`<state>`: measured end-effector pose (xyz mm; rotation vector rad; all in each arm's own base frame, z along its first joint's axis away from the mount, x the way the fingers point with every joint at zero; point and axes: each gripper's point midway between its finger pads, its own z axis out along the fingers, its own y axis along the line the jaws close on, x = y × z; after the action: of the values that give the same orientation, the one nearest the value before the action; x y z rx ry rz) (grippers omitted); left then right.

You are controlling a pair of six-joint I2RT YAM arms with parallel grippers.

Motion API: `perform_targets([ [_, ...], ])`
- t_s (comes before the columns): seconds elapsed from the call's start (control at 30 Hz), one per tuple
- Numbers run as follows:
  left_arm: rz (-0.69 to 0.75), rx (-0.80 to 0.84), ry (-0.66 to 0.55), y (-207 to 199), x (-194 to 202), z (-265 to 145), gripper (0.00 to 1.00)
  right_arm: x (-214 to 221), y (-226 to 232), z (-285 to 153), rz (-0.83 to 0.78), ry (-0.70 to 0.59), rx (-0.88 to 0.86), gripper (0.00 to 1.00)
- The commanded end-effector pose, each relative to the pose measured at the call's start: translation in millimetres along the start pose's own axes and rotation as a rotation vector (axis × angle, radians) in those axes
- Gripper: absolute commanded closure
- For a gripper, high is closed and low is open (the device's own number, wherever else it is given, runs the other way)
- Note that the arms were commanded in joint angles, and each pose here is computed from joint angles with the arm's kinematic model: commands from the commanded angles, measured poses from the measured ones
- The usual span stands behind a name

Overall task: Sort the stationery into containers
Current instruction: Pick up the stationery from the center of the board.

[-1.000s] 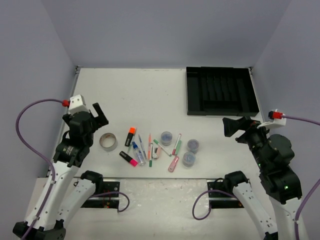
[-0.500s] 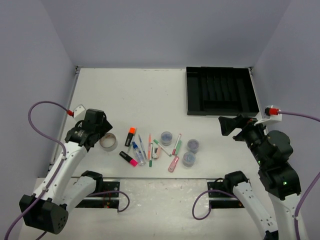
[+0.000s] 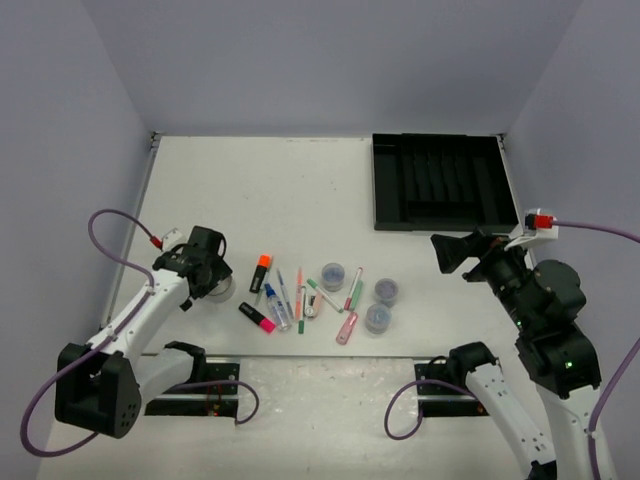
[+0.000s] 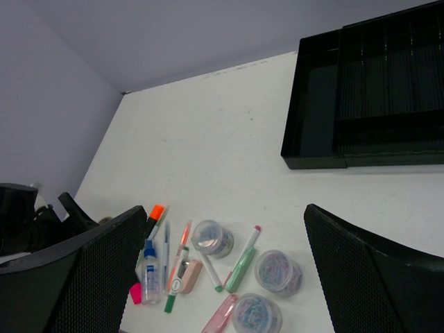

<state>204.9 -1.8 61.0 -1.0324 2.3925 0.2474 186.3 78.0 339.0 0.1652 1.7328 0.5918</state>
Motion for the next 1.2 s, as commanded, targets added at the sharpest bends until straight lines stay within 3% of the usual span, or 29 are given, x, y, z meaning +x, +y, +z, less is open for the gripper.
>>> perform_targets([
  [0.0, -0.054, -0.002, -0.008, -4, 4, 14, 0.05, -1, 6, 2, -0.001, -0.010, -0.035, 0.01],
  [0.23, -0.050, 0.081, -0.011, -11, 22, 36, 0.43, 3, 13, -2, -0.025, -0.001, -0.091, 0.01],
  [0.37, -0.050, 0.096, -0.009, -12, 25, 40, 0.90, 9, 21, -2, -0.032, 0.021, -0.141, 0.01],
  [0.43, -0.039, 0.098, -0.009, -13, 24, 40, 1.00, 12, 23, -1, -0.032, 0.037, -0.159, 0.01],
  [0.67, 0.011, 0.186, -0.086, -32, -7, 15, 1.00, 35, 38, 12, -0.003, 0.131, -0.266, 0.01],
  [0.8, 0.054, 0.372, -0.201, -63, -40, -26, 1.00, 56, 53, 26, 0.029, 0.252, -0.374, 0.01],
  [0.97, 0.176, 0.523, -0.298, -101, -74, -78, 1.00, 74, 58, 52, 0.014, 0.378, -0.334, 0.01],
  [1.17, 0.390, 0.694, -0.265, -171, -32, -125, 1.00, 90, 80, 86, -0.067, 0.418, -0.214, 0.01],
])
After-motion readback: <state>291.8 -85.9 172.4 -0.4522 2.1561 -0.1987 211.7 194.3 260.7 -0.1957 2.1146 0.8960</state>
